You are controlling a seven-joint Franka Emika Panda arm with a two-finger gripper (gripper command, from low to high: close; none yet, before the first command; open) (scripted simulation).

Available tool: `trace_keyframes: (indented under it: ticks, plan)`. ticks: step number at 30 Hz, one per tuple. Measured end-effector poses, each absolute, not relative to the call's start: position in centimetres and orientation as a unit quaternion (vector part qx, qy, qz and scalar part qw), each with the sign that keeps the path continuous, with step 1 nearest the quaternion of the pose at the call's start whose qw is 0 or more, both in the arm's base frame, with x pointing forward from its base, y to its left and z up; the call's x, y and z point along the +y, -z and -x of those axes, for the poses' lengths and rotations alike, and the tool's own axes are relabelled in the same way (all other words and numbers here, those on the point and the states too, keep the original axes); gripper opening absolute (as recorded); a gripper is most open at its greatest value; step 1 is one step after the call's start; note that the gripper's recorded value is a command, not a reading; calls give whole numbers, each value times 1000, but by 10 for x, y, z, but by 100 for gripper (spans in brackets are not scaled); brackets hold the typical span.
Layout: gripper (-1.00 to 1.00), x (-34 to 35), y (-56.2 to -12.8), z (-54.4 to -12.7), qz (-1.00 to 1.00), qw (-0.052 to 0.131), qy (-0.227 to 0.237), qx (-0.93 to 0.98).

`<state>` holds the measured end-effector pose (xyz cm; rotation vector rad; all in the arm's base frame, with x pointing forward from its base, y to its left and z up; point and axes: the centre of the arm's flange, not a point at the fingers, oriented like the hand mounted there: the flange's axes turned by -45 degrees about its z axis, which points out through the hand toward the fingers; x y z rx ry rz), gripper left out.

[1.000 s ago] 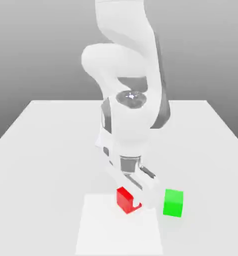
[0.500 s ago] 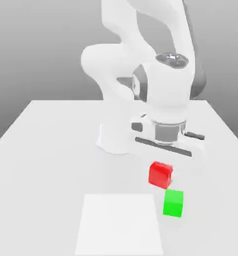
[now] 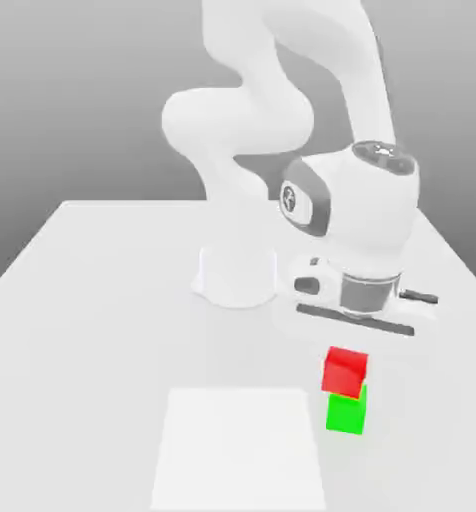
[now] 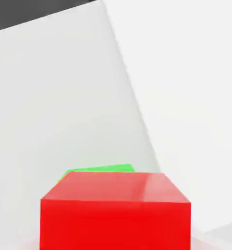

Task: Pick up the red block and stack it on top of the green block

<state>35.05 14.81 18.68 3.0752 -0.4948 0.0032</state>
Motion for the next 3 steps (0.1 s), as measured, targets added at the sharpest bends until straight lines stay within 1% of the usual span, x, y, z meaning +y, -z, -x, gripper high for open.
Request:
trace_keyframes:
  ticks: [2,3]
  plan:
    - [-100,150,-181,-349,-987,5,-1,-158]
    - [100,150,-179,-348,-987,2,-1,-158]
